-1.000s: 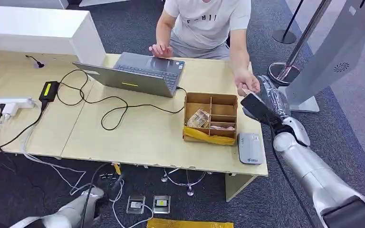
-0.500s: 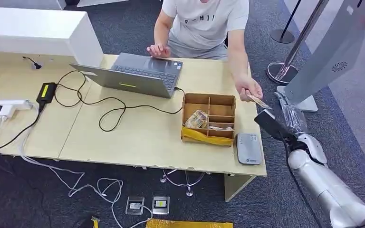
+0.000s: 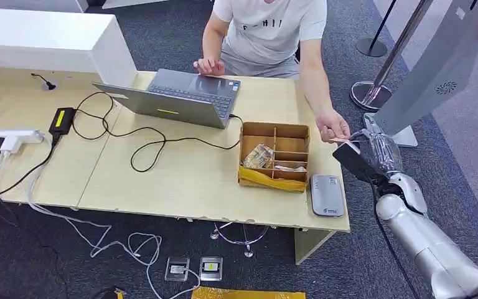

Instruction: Pass the card to the sensor for recognition and then transmit it.

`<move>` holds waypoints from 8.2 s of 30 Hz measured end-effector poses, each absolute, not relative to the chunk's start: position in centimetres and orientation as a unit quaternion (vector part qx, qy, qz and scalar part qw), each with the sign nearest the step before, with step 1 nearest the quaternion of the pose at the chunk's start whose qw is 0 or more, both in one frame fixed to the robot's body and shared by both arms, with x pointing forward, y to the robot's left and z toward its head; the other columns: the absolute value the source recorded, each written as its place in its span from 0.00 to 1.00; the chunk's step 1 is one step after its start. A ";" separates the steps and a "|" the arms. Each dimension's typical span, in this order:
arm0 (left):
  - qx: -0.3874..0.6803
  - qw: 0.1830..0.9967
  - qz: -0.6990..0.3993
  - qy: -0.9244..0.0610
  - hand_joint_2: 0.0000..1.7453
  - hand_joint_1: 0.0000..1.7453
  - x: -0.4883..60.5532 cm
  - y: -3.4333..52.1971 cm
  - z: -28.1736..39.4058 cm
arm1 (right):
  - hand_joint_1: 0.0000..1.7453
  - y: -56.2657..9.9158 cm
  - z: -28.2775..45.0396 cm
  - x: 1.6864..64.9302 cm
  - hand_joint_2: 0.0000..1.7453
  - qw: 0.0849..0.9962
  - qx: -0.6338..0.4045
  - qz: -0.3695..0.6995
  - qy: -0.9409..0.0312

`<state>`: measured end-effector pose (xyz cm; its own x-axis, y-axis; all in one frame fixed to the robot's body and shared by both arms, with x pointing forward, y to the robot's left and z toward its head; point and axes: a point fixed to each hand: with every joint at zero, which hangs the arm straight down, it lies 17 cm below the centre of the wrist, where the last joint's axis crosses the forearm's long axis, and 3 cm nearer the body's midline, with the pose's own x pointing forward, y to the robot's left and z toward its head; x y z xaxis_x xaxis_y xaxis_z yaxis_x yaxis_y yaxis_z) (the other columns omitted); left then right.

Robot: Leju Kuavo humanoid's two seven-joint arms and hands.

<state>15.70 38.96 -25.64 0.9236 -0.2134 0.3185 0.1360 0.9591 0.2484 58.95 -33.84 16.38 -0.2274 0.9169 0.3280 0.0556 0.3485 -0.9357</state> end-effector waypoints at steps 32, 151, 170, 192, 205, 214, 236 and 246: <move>0.114 0.978 -0.067 -0.159 0.00 0.00 15.2 39.5 -25.8 | 1.00 -33.2 13.3 57.6 1.00 0.525 -0.341 0.420 -0.657; 0.103 0.974 -0.111 -0.170 0.00 0.00 15.0 38.0 -25.9 | 0.00 -25.2 23.6 61.1 1.00 0.496 -0.289 0.336 -0.747; 0.108 0.976 -0.102 -0.157 0.00 0.00 14.3 38.8 -26.1 | 0.00 -30.4 23.1 56.6 1.00 0.501 -0.338 0.352 -0.715; 0.117 0.980 -0.076 -0.144 0.00 0.00 14.0 39.0 -26.2 | 0.00 -27.5 22.4 51.5 1.00 0.351 -0.445 0.467 -0.679; 0.119 0.980 -0.072 -0.140 0.00 0.00 14.0 38.7 -26.2 | 0.00 -24.5 15.5 51.8 1.00 0.395 -0.404 0.487 -0.666; 0.117 0.981 -0.072 -0.136 0.00 0.00 13.9 38.4 -26.3 | 0.00 -24.0 12.7 51.7 1.00 0.427 -0.389 0.498 -0.647; 0.117 0.981 -0.074 -0.136 0.00 0.00 13.8 38.4 -26.3 | 0.00 -20.3 11.6 50.9 1.00 0.433 -0.365 0.507 -0.651; 0.118 0.981 -0.074 -0.138 0.00 0.00 13.9 38.5 -26.3 | 0.00 -19.4 12.3 50.8 1.00 0.404 -0.384 0.522 -0.645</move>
